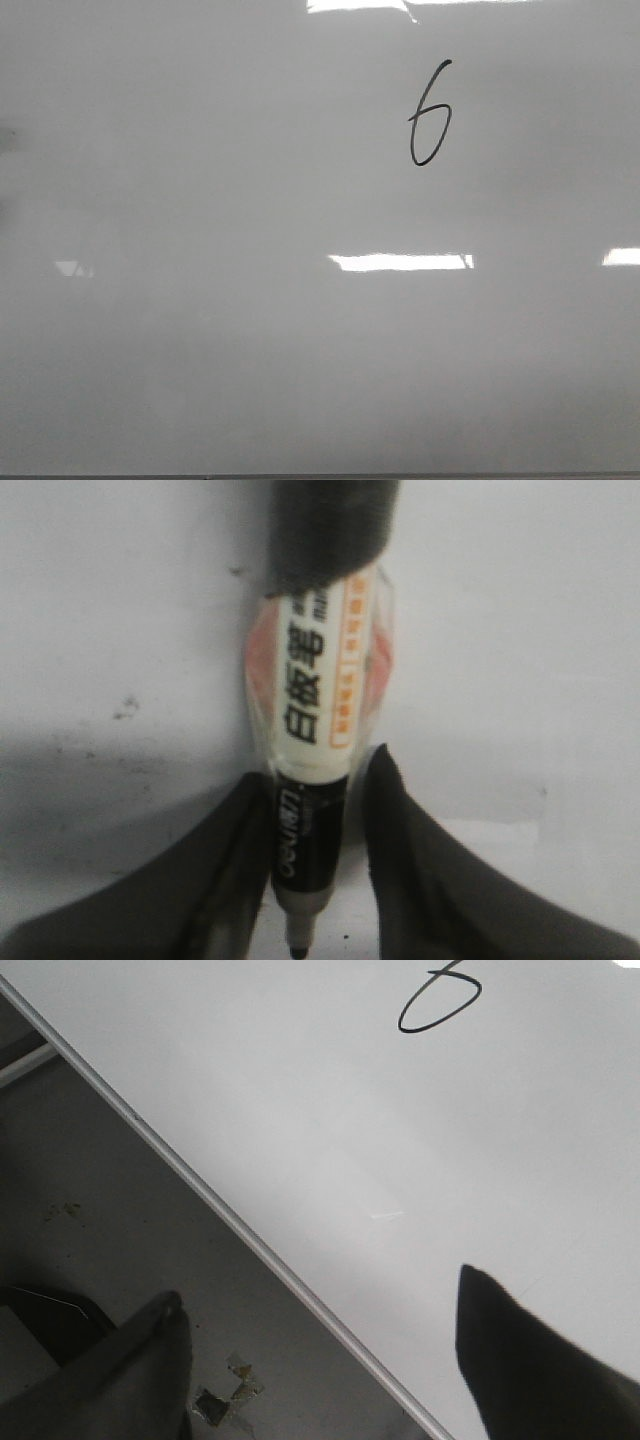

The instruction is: Write number 6 on whiteboard

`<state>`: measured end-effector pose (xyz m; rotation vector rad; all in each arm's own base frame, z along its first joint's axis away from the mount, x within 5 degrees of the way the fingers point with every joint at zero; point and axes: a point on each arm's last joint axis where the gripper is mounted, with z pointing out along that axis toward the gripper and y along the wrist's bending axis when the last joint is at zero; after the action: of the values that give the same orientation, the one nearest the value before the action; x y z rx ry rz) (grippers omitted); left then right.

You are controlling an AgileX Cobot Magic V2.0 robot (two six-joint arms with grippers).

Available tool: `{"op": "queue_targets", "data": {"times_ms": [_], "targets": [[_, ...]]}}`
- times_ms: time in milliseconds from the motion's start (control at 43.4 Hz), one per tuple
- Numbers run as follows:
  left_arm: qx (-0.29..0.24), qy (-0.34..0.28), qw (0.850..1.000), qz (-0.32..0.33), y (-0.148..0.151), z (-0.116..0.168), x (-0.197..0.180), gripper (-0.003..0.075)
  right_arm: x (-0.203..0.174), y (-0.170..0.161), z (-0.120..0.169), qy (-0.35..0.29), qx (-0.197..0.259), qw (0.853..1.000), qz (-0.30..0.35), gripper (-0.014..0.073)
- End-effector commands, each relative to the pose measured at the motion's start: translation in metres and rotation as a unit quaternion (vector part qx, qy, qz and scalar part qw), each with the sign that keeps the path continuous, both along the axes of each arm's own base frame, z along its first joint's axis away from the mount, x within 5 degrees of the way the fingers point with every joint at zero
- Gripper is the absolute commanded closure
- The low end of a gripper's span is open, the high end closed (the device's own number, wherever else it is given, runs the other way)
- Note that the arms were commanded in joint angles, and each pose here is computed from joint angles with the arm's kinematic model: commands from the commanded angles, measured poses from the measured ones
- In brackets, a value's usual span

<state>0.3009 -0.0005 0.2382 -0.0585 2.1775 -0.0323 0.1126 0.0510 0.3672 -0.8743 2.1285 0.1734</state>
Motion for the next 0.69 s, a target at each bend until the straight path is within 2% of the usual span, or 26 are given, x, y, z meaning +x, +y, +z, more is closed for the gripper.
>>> {"op": "queue_targets", "data": {"times_ms": [0,46,231,369,507,668], "targets": [[-0.007,-0.06,0.998,0.006,0.001,0.019,0.006,0.0316,0.002,-0.001,0.014,-0.041,0.018,0.999,-0.011,0.0026],[-0.007,-0.06,0.998,0.006,0.001,0.022,0.003,0.0296,0.002,-0.001,0.014,-0.041,0.019,0.999,-0.011,0.0026],[0.001,-0.051,0.999,0.001,0.001,0.048,-0.016,0.0302,0.0,-0.001,0.021,-0.026,0.048,0.998,-0.038,0.0026],[0.002,-0.047,0.999,0.0,0.001,0.082,-0.041,0.0302,-0.002,-0.008,0.032,-0.009,0.081,0.99,-0.111,0.0026],[0.008,-0.057,0.998,-0.004,0.001,0.111,-0.074,0.0302,-0.006,-0.018,0.035,0.017,0.093,0.977,-0.191,0.0026],[0.011,-0.059,0.998,-0.007,0.0,0.133,-0.12,0.0302,-0.013,-0.021,0.036,0.017,0.105,0.972,-0.21,0.0026]]}}
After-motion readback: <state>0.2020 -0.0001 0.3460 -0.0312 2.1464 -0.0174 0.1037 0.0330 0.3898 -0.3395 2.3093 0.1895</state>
